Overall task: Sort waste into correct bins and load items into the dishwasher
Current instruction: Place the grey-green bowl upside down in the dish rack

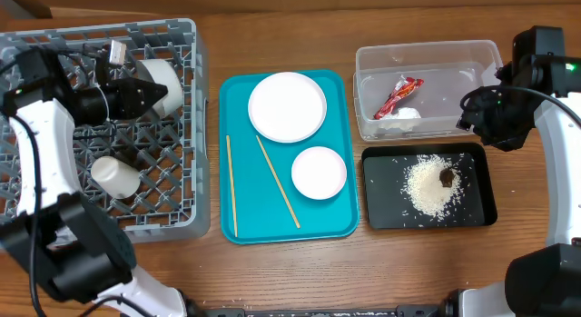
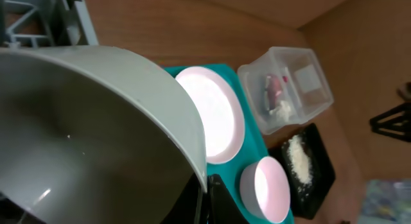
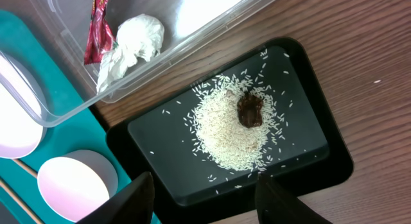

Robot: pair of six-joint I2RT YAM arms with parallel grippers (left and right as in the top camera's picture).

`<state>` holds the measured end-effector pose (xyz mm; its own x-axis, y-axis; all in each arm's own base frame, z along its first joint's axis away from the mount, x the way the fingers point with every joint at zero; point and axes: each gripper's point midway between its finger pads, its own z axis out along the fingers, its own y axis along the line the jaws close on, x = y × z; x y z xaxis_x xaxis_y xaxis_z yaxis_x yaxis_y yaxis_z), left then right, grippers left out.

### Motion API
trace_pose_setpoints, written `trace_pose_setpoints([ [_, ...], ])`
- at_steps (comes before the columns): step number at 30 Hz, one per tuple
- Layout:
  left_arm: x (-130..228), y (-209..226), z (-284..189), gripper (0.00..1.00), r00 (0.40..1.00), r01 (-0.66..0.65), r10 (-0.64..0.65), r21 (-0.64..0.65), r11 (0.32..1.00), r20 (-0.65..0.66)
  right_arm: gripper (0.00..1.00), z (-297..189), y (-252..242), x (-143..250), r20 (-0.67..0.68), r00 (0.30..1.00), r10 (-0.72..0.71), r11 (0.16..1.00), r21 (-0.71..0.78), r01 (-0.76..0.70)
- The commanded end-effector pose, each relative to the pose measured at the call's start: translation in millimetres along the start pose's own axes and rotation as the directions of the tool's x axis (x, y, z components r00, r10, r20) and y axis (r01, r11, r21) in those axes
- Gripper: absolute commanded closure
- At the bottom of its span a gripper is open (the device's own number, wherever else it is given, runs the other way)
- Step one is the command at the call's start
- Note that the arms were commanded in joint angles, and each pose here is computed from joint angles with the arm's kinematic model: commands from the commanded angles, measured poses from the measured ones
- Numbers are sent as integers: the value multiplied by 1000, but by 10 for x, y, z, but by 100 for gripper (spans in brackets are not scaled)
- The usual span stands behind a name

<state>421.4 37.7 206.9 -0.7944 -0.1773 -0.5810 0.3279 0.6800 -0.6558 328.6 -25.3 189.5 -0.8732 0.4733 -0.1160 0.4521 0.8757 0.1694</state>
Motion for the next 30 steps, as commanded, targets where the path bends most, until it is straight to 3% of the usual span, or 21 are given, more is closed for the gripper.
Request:
trace_pose_setpoints([
  [1,-64,9,26,96,998,-5,-3,139,990,59,47,-89,14,-10,28,1000,-8,1000,-8,9],
  [10,92,536,-102,96,987,136,-144,111,984,70,48,-89,6,11,20,1000,-7,1000,-5,7],
  [19,346,735,-196,95,970,242,-242,-1,970,0,47,-89,6,11,20,1000,-7,1000,-5,7],
  [21,371,728,-238,76,964,265,-265,0,964,-1,48,-89,5,12,20,1000,-8,1000,-5,8],
  [22,387,715,-267,58,960,281,-281,-1,960,-3,47,-89,5,12,20,1000,-8,1000,-5,8],
  [27,347,679,-575,34,946,322,-321,-26,946,56,48,-88,-4,36,10,1000,-10,1000,-1,10],
  [30,249,516,-732,31,957,279,-274,-47,959,93,47,-88,-8,43,7,1000,-9,1000,0,9],
])
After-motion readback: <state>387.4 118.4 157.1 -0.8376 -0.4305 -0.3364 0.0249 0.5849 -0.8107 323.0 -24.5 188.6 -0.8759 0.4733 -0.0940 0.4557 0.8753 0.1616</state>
